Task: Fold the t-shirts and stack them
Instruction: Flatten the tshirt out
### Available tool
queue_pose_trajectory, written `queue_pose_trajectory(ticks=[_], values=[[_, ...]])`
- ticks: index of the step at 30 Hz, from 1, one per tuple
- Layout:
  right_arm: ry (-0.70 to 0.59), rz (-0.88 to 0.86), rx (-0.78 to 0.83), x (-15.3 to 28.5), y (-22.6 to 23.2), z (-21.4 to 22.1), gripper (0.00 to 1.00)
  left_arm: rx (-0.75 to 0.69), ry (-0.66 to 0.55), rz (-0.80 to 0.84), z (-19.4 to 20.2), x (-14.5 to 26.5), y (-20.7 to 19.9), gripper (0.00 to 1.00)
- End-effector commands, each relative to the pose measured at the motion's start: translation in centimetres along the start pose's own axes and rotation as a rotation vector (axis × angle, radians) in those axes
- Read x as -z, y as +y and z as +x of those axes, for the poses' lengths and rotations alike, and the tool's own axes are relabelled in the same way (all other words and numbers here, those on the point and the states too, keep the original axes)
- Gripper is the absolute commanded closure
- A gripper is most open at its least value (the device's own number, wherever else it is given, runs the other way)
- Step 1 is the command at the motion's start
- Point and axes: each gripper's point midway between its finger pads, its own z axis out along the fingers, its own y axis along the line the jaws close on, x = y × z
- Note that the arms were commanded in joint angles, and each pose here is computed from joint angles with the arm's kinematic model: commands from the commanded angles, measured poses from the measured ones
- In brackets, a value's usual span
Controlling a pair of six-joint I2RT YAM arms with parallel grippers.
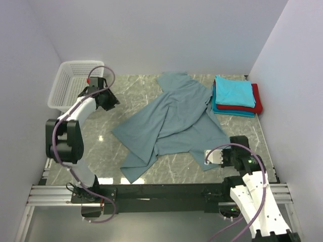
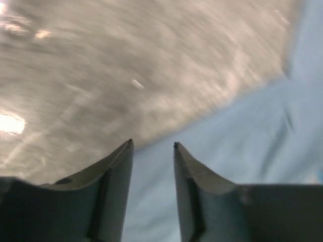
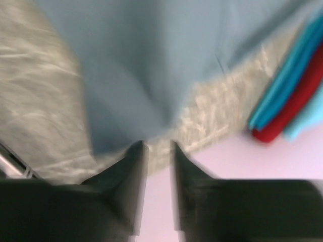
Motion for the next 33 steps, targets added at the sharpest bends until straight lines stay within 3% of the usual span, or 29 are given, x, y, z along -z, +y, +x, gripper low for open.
queue_pose_trajectory(ticks=[1, 2, 3, 4, 5, 6, 7, 8, 9, 10, 11, 13, 17, 24, 28, 32, 33], values=[[-0.01, 0.198, -0.13, 3.0, -6.1, 0.6, 0.58, -0.29, -0.034, 0.392, -0.1, 7.9, -6.7, 0.53], [-0.056, 0.2, -0.15, 3.5, -6.7, -0.1, 0.51, -0.376, -0.11, 0.428, -1.1, 10.9, -7.4, 0.48], [-0.192, 0.187, -0.148, 4.7, -7.4, -2.6, 0.42, -0.418, -0.144, 0.438, -1.3, 12.5, -7.5, 0.46], [-0.271, 0.133, -0.136, 4.6, -7.1, -4.2, 0.26, -0.453, -0.173, 0.419, -1.3, 13.5, -6.8, 0.44], [-0.382, 0.088, -0.115, 4.9, -6.6, -6.3, 0.21, -0.511, -0.27, 0.437, -2.0, 17.0, -7.0, 0.42], [-0.483, 0.029, -0.1, 5.2, -5.7, -8.3, 0.19, -0.523, -0.32, 0.44, -2.2, 18.4, -6.8, 0.39], [-0.676, -0.054, -0.069, 5.6, -4.7, -12.4, 0.18, -0.528, -0.359, 0.443, -1.6, 18.7, -5.9, 0.35], [-0.738, -0.1, -0.069, 5.5, -4.1, -14.2, 0.18, -0.516, -0.452, 0.481, -1.6, 22.1, -5.9, 0.22], [-0.8, -0.07, -0.029, 4.9, -5.1, -16.6, 0.19, -0.497, -0.478, 0.492, -1.0, 22.7, -5.3, 0.11], [-0.808, -0.134, -0.023, 4.3, -3.9, -19.3, 0.2, -0.469, -0.452, 0.485, 0.9, 21.3, -3.6, 0.01], [-0.815, -0.134, 0.013, 3.3, -3.3, -20.9, 0.21, -0.433, -0.503, 0.566, 1.7, 23.5, -3.9, 0.01], [-0.767, -0.113, 0.084, 1.0, -4.1, -25.8, 0.28, -0.377, -0.434, 0.611, 5.3, 22.4, -2.1, 0.01], [-0.722, -0.037, 0.18, -0.4, -5.7, -31.7, 0.31, -0.328, -0.31, 0.445, 7.9, 19.3, 2.1, 0.06], [-0.642, -0.034, 0.314, -4.6, -4.3, -36.4, 0.33, -0.269, -0.277, 0.403, 8.1, 17.7, 2.7, 0.09], [-0.63, -0.055, 0.353, -5.5, -3.5, -37.5, 0.37, -0.227, -0.187, 0.342, 8.9, 15.6, 3.5, 0.14], [-0.567, -0.112, 0.392, -6.8, -2.1, -37.0, 0.59, -0.176, -0.08, 0.27, 10.1, 13.1, 4.5, 0.32], [-0.552, -0.125, 0.399, -7.1, -1.8, -36.7, 0.7, -0.161, -0.072, 0.246, 10.0, 12.7, 4.7, 0.37]])
